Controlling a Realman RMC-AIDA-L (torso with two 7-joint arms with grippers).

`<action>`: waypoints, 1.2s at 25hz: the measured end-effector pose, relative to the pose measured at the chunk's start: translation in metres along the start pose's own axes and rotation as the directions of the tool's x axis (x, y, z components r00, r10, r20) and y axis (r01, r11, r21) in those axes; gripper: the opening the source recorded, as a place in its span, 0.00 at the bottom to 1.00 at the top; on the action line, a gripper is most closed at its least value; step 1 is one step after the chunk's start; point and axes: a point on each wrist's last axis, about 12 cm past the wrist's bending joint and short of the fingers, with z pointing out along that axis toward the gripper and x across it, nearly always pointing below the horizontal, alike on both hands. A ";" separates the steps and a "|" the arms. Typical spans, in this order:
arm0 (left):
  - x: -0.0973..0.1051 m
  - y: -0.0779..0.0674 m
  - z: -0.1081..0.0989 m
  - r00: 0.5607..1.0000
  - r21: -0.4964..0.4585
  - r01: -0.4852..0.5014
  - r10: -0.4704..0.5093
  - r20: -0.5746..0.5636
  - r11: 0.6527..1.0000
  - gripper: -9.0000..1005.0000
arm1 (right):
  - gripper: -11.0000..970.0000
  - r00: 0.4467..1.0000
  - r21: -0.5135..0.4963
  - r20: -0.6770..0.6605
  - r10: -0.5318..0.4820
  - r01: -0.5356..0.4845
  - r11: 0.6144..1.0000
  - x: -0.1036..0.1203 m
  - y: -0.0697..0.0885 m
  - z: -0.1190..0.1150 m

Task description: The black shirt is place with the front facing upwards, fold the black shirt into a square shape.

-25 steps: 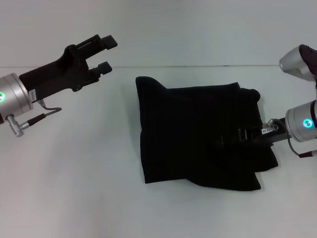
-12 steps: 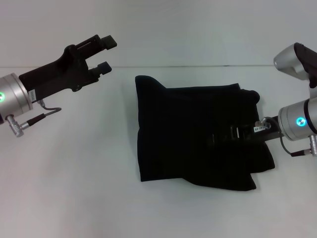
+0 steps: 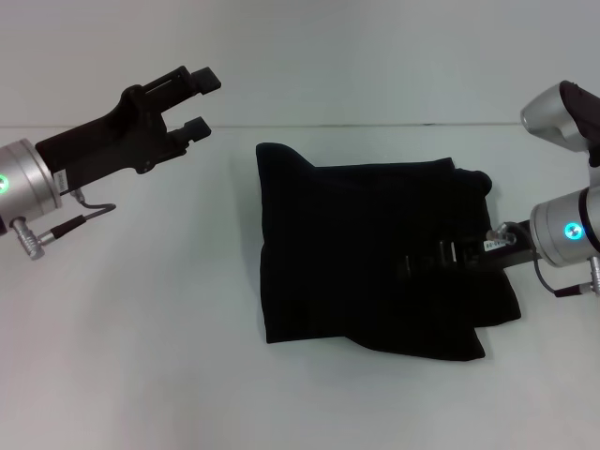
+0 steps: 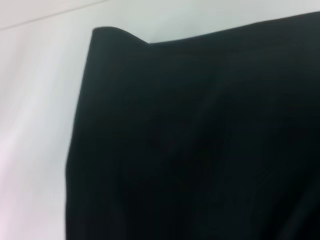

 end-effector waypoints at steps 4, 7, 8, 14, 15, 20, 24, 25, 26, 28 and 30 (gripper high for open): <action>0.000 0.000 0.000 1.000 0.001 0.001 -0.001 0.000 1.000 0.84 | 0.72 1.000 0.021 -0.003 0.000 0.000 1.000 0.001 -0.004 -0.001; 0.000 0.000 0.000 1.000 0.002 0.001 -0.001 0.000 1.000 0.84 | 0.72 1.000 0.018 0.002 0.000 0.000 1.000 0.001 -0.003 0.000; 0.000 0.000 0.000 1.000 0.002 0.001 -0.001 0.000 1.000 0.84 | 0.72 1.000 0.016 0.002 -0.001 0.001 1.000 0.002 -0.003 0.001; 0.001 0.001 0.000 1.000 0.003 0.005 -0.005 0.000 1.000 0.84 | 0.63 1.000 0.018 0.009 0.007 -0.007 1.000 0.001 -0.001 0.003; 0.001 0.001 0.000 1.000 0.003 0.007 -0.007 0.000 1.000 0.84 | 0.61 1.000 0.018 0.009 0.009 -0.009 1.000 0.001 -0.001 0.004; 0.002 0.001 0.000 1.000 0.003 0.009 -0.009 -0.001 1.000 0.84 | 0.50 1.000 0.012 0.006 0.017 -0.017 1.000 0.001 0.000 0.003; 0.002 0.001 0.000 1.000 0.006 0.012 -0.012 0.001 1.000 0.84 | 0.42 1.000 0.007 0.001 0.013 -0.013 1.000 0.001 0.001 0.004; 0.002 0.001 0.000 1.000 0.006 0.012 -0.012 0.000 1.000 0.84 | 0.40 1.000 0.004 0.001 0.010 -0.010 1.000 0.000 0.002 0.003; 0.002 0.001 0.000 1.000 0.006 0.012 -0.012 0.000 1.000 0.84 | 0.38 1.000 -0.001 0.003 0.009 -0.009 1.000 0.000 0.003 0.003; 0.002 0.001 0.000 1.000 0.006 0.011 -0.011 0.000 1.000 0.84 | 0.33 1.000 -0.018 0.010 0.012 -0.012 1.000 -0.002 0.005 0.001; 0.002 0.001 0.000 1.000 0.006 0.012 -0.012 0.000 1.000 0.84 | 0.26 1.000 -0.029 0.015 0.014 -0.013 0.999 -0.003 0.005 -0.001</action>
